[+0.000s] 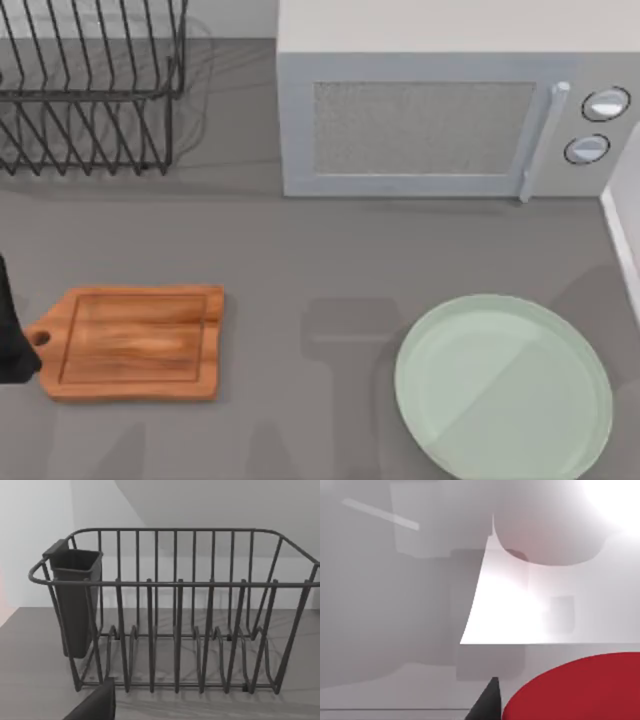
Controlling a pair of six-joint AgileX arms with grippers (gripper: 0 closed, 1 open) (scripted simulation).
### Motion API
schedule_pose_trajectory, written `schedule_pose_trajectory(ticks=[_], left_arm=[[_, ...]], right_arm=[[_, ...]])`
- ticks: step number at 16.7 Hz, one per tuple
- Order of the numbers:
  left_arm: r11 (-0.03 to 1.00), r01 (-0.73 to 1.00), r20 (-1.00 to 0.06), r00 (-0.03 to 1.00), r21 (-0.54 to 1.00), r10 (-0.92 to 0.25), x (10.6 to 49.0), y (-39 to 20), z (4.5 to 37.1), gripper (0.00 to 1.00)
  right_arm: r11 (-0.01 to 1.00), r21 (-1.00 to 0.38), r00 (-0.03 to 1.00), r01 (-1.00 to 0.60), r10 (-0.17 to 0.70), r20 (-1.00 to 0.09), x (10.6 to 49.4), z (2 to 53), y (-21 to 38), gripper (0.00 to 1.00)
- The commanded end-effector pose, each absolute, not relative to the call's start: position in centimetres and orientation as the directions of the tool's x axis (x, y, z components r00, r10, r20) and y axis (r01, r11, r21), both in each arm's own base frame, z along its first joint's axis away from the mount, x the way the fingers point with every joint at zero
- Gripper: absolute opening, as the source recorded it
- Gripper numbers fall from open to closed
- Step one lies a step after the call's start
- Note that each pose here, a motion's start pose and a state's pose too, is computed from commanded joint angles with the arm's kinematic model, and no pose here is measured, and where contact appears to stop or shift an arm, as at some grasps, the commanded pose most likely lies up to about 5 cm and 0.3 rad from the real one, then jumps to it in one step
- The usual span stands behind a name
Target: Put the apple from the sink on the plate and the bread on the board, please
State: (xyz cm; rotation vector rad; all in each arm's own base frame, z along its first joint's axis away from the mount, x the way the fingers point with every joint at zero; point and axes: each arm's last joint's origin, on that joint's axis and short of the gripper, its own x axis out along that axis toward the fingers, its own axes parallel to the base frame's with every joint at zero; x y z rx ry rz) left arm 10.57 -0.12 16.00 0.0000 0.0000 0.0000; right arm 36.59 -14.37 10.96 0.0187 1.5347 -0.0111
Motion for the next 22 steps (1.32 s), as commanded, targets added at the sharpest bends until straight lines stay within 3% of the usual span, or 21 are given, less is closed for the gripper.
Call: schedule_pose_trajectory(ticks=[11, 22], left_arm=[[1.000, 0.000, 0.000, 1.000, 0.000, 0.000, 10.6, -0.1, 16.0, 1.00], [1.000, 0.000, 0.000, 1.000, 0.000, 0.000, 10.6, -0.1, 16.0, 1.00]], right_arm=[[1.000, -0.012, 0.080, 0.025, -0.013, -0.997, 36.8, 15.0, -13.1, 0.00], [0.998, -0.007, -0.014, 0.056, -0.006, -1.000, 33.5, 19.3, 2.6, 0.00]])
